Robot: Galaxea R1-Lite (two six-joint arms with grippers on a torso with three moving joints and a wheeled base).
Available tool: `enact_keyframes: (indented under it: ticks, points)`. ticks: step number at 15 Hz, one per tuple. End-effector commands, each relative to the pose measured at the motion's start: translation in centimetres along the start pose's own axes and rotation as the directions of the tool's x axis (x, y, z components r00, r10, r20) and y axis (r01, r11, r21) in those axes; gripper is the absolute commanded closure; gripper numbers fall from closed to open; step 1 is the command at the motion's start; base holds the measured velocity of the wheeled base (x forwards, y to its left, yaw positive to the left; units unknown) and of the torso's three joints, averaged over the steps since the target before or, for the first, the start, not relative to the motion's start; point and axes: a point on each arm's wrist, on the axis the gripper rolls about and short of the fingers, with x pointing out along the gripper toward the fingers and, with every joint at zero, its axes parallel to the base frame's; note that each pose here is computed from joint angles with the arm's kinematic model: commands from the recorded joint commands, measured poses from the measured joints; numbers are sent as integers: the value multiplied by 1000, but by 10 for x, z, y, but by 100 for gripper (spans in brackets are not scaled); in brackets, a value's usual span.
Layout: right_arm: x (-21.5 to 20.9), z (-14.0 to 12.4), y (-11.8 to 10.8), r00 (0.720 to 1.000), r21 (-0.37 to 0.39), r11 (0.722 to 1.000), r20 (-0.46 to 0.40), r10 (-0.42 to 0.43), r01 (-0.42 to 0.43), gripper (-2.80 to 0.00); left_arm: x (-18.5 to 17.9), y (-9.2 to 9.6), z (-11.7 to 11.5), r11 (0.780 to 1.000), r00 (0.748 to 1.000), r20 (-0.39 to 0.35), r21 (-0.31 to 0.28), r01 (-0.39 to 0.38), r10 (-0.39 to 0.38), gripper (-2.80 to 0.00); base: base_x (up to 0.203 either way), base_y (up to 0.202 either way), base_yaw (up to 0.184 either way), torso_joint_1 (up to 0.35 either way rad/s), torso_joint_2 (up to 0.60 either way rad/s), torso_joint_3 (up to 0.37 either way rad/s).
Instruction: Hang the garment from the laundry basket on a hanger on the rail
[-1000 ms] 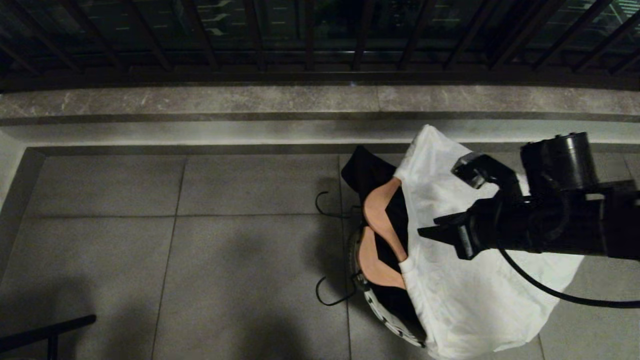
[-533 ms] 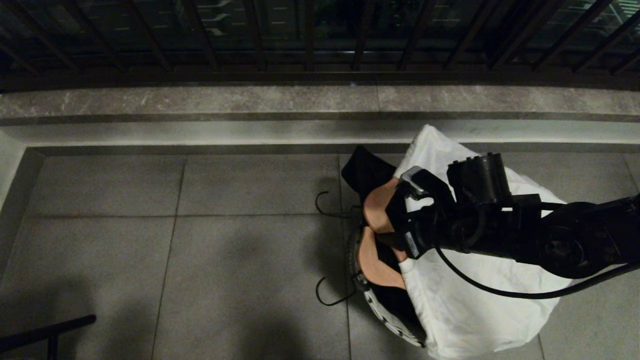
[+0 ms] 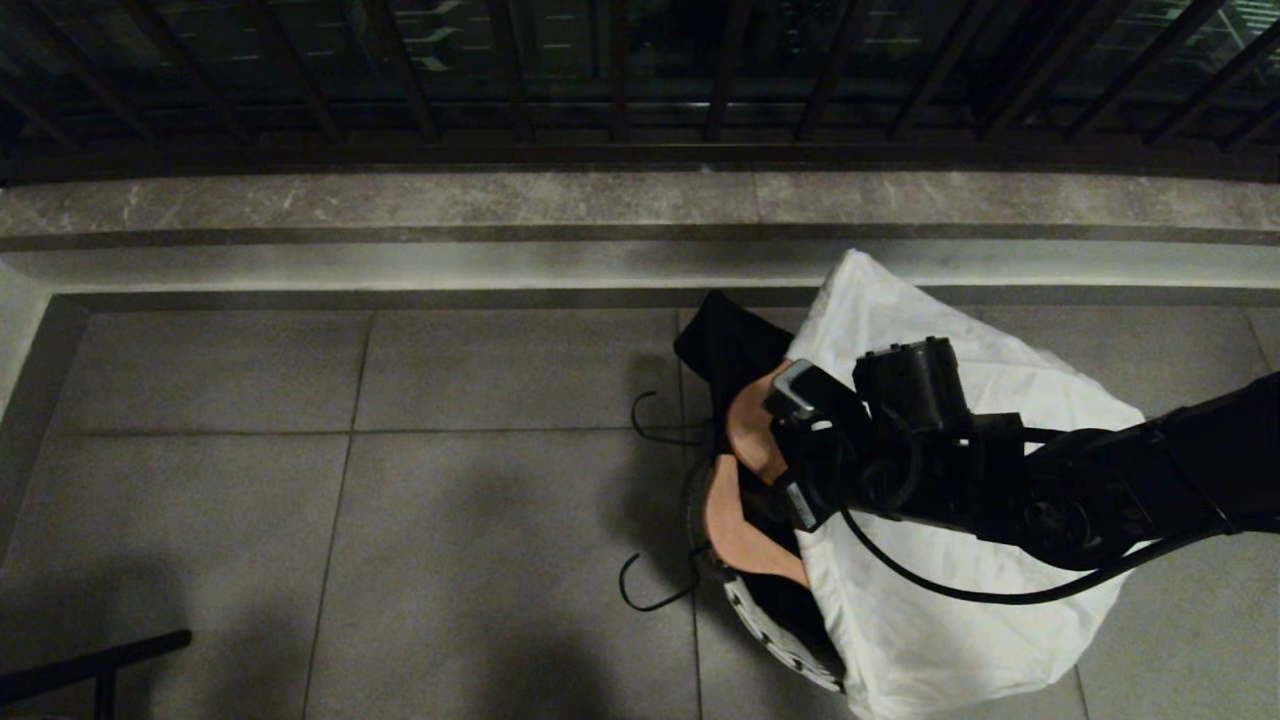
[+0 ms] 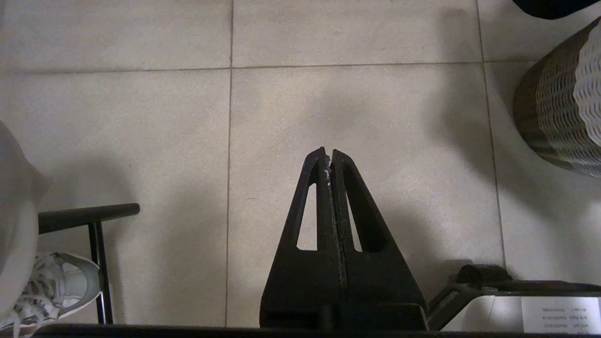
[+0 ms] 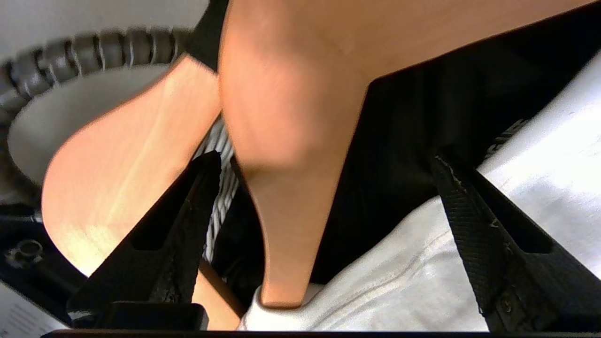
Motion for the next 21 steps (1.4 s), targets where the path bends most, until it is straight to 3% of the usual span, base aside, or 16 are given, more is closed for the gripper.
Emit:
enact_keyframes:
  ticks: [1, 4, 5, 6, 11, 17, 21]
  points:
    - [-3, -1, 0, 1000, -5, 1000, -1, -4, 4, -280, 0, 0, 0, 1000, 1000, -2, -1, 1, -1, 0, 0, 0, 0, 0, 0, 0]
    - [-2, -3, 3, 1000, -48, 999, -17, -18, 17, -280, 0, 0, 0, 1000, 1000, -2, -1, 0, 0, 0, 0, 0, 0, 0, 0, 0]
    - [-2, -2, 5, 1000, -57, 998, -14, -13, 12, -52, 0, 0, 0, 1000, 1000, -2, -1, 0, 0, 0, 0, 0, 0, 0, 0, 0]
    - [-3, -2, 4, 1000, -62, 998, -10, -14, 14, 0, 0, 0, 0, 1000, 1000, -2, -1, 0, 0, 0, 0, 0, 0, 0, 0, 0]
    - [-8, -2, 4, 1000, -62, 998, -8, -15, 14, 0, 0, 0, 0, 1000, 1000, -2, -1, -1, 1, 0, 0, 0, 0, 0, 0, 0]
    - [-94, 14, -11, 984, -36, 996, 166, -71, 78, 0, 0, 0, 0, 1000, 1000, -1, 2, 0, 0, 0, 0, 0, 0, 0, 0, 0]
    - [-166, 22, -21, 936, 39, 997, 345, -77, 68, 0, 0, 0, 0, 1000, 1000, 0, -1, 0, 0, 0, 0, 0, 0, 0, 0, 0]
